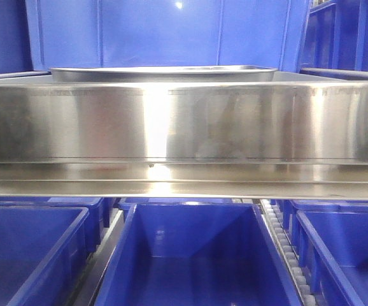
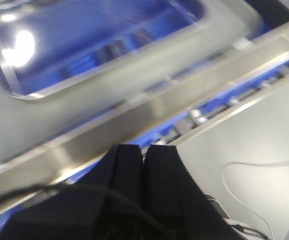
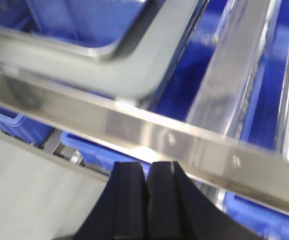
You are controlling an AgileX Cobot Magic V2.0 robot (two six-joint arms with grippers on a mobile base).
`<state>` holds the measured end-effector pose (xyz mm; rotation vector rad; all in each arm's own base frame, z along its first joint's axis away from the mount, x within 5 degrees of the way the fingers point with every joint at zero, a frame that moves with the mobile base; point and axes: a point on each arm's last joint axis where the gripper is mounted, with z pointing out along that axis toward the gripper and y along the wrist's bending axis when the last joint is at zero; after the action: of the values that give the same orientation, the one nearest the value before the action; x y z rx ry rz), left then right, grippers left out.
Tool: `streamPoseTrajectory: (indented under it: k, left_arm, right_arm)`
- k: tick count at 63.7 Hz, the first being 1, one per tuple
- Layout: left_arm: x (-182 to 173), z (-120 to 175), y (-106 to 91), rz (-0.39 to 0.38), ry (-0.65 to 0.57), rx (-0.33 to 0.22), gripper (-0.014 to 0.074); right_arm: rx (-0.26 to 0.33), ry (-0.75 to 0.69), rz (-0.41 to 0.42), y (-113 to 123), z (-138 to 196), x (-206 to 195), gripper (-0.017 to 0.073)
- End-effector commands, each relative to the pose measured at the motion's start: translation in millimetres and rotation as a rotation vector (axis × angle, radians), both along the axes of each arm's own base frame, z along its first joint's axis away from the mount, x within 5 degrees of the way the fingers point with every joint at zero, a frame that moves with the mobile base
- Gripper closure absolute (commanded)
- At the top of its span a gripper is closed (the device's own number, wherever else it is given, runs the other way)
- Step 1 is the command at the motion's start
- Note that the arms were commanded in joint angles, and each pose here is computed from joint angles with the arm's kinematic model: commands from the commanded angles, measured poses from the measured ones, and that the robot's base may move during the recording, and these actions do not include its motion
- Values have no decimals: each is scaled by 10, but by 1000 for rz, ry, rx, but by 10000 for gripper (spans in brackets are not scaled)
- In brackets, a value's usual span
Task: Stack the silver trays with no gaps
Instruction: 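Withdraw both grippers back from the stacked trays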
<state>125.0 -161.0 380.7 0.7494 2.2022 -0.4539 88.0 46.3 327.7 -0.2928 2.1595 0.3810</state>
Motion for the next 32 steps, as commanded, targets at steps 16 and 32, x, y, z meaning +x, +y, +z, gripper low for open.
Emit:
streamPoseTrajectory:
  k: [16,32]
  left_arm:
    - [-219,-216,4,-131,-108,-167,641]
    - [-216,-224,-5,-131,-104,-165,641]
  right_arm:
    - [89,-357,69,-139,-343,-265,510]
    - [92,-360,71,-139,-421,-269,510]
